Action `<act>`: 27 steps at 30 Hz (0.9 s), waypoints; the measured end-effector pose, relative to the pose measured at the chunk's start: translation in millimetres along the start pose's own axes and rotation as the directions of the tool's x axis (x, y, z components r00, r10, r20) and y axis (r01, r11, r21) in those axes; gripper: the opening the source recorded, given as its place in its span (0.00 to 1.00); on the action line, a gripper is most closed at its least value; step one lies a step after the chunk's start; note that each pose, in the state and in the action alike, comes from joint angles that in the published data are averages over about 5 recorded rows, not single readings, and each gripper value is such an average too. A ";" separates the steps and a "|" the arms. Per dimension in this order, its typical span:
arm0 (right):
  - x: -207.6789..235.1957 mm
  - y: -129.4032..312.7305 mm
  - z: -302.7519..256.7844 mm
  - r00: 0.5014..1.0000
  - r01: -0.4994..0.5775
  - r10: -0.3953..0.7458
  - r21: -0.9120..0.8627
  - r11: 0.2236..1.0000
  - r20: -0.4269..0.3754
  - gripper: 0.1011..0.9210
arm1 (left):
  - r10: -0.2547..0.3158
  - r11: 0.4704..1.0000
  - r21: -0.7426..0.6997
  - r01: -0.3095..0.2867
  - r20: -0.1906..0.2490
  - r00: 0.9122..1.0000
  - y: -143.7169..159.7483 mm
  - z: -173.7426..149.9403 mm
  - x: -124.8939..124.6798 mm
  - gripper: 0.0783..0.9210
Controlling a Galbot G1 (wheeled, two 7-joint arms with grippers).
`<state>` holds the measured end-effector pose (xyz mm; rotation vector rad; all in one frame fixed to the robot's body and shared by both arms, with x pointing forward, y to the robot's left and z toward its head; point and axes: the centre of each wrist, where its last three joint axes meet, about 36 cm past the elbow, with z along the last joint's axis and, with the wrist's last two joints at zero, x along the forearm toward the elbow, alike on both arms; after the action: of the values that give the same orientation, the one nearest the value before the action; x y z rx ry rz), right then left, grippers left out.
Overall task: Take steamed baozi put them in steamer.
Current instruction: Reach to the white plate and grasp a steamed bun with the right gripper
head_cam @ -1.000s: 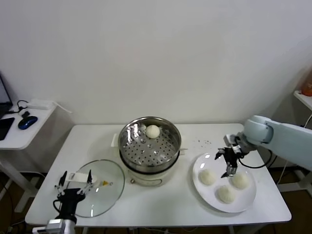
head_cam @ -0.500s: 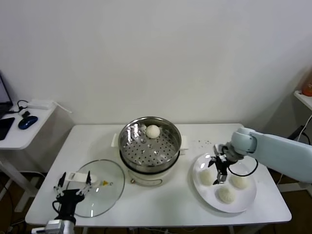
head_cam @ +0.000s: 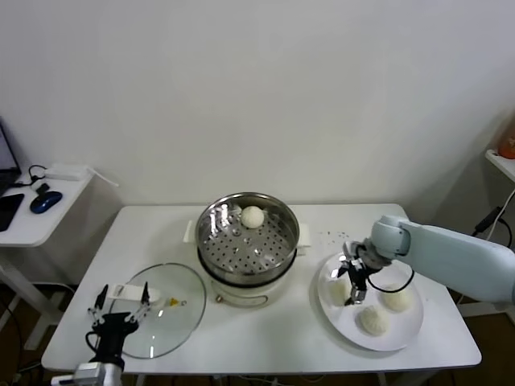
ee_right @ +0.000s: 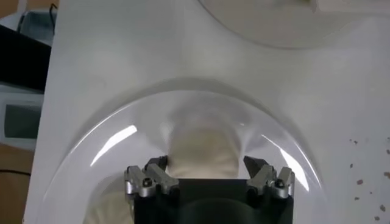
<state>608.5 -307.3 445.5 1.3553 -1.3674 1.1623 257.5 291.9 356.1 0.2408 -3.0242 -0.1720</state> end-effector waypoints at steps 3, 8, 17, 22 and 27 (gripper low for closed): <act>-0.5 -1.0 0.0 1.000 0.003 -0.003 -0.003 1.000 -0.001 0.87 | 0.000 1.000 0.000 0.000 0.000 1.000 0.0 0.0 -0.2 0.88; -2.7 -0.5 0.6 1.000 0.013 -0.013 -0.006 1.000 -0.001 0.81 | -0.001 1.000 0.000 0.001 0.000 1.000 0.1 0.0 -0.2 0.88; -3.8 0.4 2.6 1.000 0.020 -0.020 -0.012 1.000 0.002 0.72 | -0.006 1.000 0.001 0.006 0.000 1.000 0.9 0.0 -0.2 0.88; -0.5 0.7 3.6 1.000 0.018 -0.018 -0.016 1.000 0.008 0.68 | -0.006 1.000 0.001 0.006 0.000 1.000 0.9 0.0 -0.2 0.88; 7.7 -0.5 4.4 1.000 0.010 -0.010 -0.021 1.000 0.017 0.68 | -0.007 1.000 0.002 0.007 0.001 1.000 0.8 -0.5 -1.0 0.88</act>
<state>608.9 -313.1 452.2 1.3582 -1.3796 1.1297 258.4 292.8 356.5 0.2515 -3.0248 -0.1695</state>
